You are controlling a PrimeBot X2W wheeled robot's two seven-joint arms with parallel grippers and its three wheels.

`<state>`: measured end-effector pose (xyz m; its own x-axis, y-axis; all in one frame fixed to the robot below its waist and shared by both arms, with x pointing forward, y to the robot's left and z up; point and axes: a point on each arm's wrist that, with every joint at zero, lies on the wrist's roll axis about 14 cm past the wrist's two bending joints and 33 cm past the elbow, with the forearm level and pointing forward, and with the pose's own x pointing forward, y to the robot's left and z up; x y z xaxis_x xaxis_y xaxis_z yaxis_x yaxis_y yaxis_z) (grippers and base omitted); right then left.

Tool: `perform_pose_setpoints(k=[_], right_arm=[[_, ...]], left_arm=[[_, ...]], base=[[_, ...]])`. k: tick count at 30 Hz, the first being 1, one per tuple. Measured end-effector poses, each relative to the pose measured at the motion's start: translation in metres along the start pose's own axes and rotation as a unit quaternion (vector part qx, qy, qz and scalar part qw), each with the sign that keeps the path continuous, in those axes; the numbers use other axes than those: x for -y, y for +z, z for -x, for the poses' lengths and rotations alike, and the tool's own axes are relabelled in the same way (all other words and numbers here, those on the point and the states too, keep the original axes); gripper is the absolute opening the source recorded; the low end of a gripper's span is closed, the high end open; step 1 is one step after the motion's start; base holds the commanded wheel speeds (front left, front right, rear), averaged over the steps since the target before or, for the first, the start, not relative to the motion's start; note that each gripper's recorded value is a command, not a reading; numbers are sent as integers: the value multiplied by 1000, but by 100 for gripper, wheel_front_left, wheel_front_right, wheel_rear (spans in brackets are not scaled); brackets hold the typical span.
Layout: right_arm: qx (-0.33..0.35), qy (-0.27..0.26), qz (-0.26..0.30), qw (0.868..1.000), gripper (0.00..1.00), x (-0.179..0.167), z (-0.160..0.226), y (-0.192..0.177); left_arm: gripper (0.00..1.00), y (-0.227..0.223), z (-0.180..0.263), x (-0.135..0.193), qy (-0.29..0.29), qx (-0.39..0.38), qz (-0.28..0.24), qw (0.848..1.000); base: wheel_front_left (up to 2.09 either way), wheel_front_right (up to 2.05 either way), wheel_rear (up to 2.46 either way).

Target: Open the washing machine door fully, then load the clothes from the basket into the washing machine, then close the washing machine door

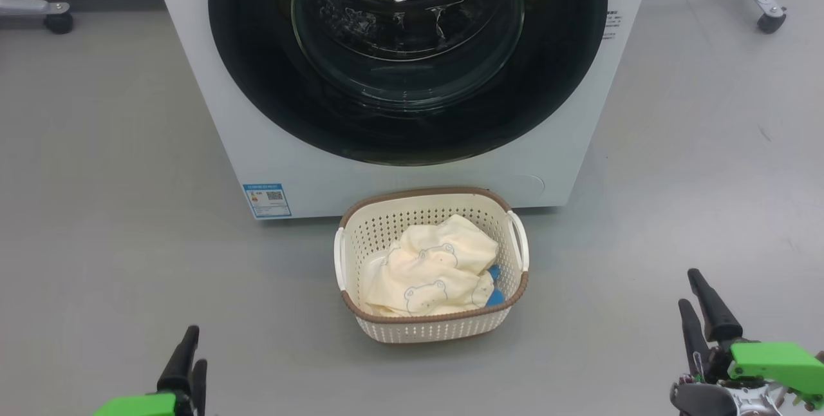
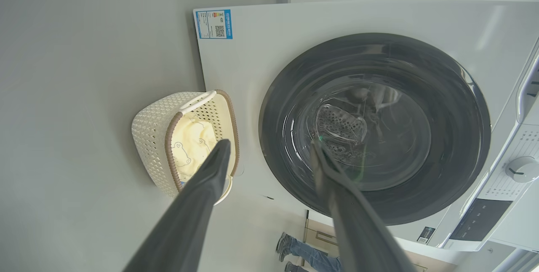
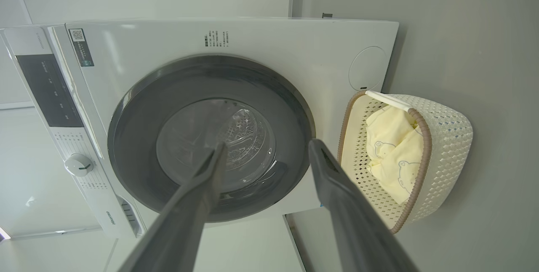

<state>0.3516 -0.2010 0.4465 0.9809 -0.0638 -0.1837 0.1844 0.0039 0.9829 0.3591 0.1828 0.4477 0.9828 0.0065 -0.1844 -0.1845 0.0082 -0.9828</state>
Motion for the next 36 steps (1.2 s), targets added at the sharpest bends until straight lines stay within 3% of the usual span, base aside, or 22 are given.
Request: perform_pose_setpoints(k=[14,36], right_arm=[[15,16,44,999,100,-12,-5,4],[46,70,149,985,100,-49,-10,11]], left_arm=[[100,6,-3,15,-22,18,-32,999],[100,16,-7,56,-74,55,-159,983]], base=[[0,0,0],[0,0,0]])
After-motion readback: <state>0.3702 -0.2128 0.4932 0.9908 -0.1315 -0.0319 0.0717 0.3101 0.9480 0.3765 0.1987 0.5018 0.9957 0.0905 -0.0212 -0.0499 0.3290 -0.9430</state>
